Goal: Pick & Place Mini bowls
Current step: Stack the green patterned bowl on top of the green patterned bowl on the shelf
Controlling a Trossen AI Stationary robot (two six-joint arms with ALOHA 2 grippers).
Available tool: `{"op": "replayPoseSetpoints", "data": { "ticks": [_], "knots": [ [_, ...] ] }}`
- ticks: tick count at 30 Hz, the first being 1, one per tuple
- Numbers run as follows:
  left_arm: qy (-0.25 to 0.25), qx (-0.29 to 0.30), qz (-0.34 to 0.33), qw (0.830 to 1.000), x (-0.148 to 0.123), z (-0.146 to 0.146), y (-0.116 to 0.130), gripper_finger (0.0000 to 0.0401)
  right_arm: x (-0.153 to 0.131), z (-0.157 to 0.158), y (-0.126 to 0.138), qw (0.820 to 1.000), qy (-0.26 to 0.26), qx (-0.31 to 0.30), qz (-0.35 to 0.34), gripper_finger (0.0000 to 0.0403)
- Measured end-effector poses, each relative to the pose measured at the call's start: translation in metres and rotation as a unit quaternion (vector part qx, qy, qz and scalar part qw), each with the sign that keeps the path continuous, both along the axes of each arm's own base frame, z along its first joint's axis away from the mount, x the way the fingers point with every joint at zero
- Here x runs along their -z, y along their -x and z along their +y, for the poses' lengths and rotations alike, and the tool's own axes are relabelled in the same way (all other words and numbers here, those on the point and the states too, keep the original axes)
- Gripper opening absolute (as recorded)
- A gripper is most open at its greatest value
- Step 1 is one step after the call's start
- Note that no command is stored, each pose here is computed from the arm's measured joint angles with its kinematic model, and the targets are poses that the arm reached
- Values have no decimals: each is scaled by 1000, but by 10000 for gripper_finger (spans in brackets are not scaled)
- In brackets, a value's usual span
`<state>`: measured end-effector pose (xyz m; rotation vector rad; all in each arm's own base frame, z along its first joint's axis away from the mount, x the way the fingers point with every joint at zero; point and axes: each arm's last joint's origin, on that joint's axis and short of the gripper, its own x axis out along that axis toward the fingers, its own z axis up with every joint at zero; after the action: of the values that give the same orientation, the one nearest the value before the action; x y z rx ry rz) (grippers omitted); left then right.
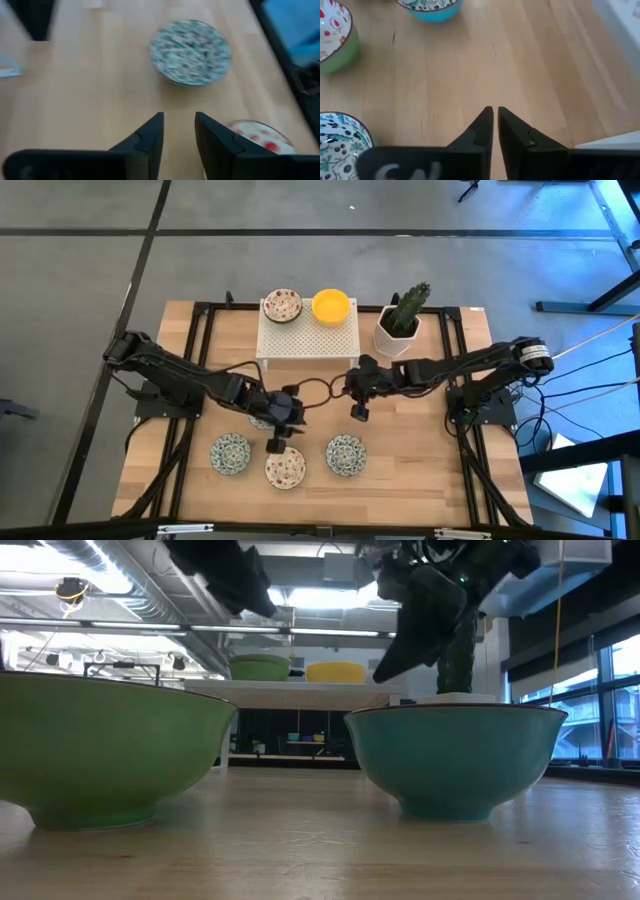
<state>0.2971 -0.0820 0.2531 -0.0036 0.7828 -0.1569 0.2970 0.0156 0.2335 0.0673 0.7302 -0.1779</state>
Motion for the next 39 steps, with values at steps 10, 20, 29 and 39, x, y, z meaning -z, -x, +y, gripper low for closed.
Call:
{"op": "replayPoseSetpoints", "data": {
  "ticks": [10,20,29,39],
  "knots": [
    [16,101,82,991,49,-35,-12,136,3,1,0,1000,-4,1,-12,94],
    [-14,60,138,989,70,-33,-13,156,-1,2,-3,999,-3,-2,-33,118],
    [3,58,174,983,74,-35,-7,128,-1,2,-3,999,-7,-6,-33,118],
    [-7,30,174,984,74,-31,-7,14,-1,2,-3,999,-7,-6,-33,118]
  ]
}}
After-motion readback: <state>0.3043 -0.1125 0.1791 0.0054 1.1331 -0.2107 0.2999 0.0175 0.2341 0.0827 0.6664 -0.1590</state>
